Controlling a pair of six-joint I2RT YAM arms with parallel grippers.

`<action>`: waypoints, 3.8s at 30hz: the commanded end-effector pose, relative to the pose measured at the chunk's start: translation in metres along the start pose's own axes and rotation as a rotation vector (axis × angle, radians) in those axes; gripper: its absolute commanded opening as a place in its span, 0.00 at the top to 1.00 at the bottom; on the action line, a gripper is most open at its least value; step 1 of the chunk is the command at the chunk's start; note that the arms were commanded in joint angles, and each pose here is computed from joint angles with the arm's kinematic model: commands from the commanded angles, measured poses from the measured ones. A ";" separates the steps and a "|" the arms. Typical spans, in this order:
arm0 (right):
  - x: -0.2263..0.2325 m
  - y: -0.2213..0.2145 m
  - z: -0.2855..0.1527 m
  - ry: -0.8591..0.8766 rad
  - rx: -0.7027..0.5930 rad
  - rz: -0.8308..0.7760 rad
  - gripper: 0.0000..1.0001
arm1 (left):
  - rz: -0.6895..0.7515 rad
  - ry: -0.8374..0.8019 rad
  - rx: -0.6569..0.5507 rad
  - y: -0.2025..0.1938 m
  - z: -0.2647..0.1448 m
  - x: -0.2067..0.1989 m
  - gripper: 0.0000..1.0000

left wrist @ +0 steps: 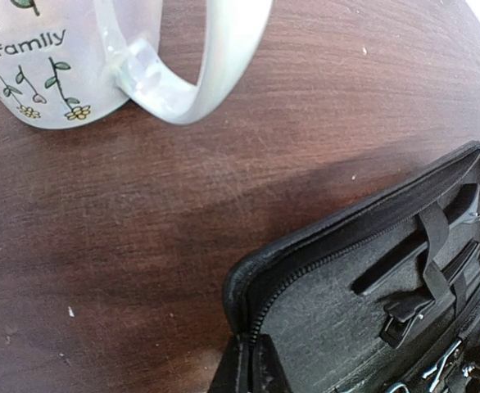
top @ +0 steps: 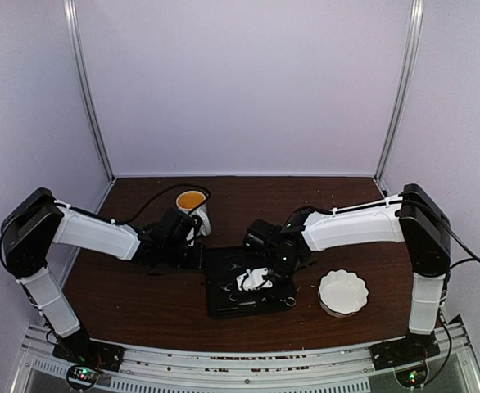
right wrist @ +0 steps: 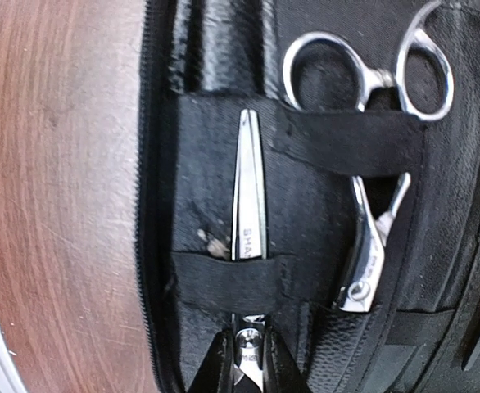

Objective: Sort the hair-cutting tools

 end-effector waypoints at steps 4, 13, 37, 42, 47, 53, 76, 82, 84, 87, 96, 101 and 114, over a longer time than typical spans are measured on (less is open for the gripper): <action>0.020 0.000 0.006 0.051 0.008 -0.056 0.93 | -0.009 0.021 -0.048 0.008 -0.010 0.003 1.00; 0.026 0.025 0.003 0.073 -0.040 -0.054 0.92 | -0.005 0.023 -0.044 0.007 -0.010 0.003 1.00; 0.021 -0.019 -0.036 0.027 -0.077 0.100 0.68 | 0.023 0.026 -0.030 0.005 -0.011 0.004 1.00; 0.024 -0.035 -0.021 0.040 -0.009 0.119 0.70 | 0.029 0.026 -0.027 0.004 -0.010 0.004 1.00; 0.019 -0.036 -0.013 0.029 0.010 0.136 0.70 | 0.032 0.024 -0.020 0.004 -0.008 0.003 1.00; 0.011 -0.034 -0.002 0.018 0.041 0.148 0.69 | 0.031 0.016 -0.013 0.003 -0.007 0.002 1.00; 0.024 0.024 0.013 0.105 -0.008 0.142 0.79 | 0.020 0.002 -0.003 -0.001 -0.006 -0.001 1.00; 0.029 0.032 0.015 0.134 -0.019 0.143 0.78 | 0.020 0.001 -0.002 -0.002 -0.006 -0.001 1.00; 0.028 0.033 0.016 0.134 -0.023 0.146 0.78 | 0.019 0.001 -0.002 -0.002 -0.006 -0.001 1.00; 0.027 0.039 0.015 0.140 -0.037 0.153 0.78 | 0.021 -0.001 -0.002 -0.003 -0.005 -0.002 1.00; 0.022 0.052 0.012 0.141 -0.051 0.175 0.77 | 0.028 0.017 -0.014 -0.002 -0.010 -0.002 1.00; 0.014 0.037 -0.020 0.056 -0.082 0.169 0.66 | 0.036 0.032 -0.026 0.000 -0.015 0.001 1.00; -0.105 0.009 -0.127 -0.083 -0.232 0.274 0.55 | 0.118 0.005 -0.093 0.018 -0.022 -0.007 1.00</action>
Point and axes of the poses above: each gripper's point midway between its finger pads, its own z axis out along the fingers, its own x axis along the line the jaws close on, y = z × x, the point moved 2 cm from there along -z, back along the fingers, and after that the axes turned 7 degrees about z, right-handed, at the moved point
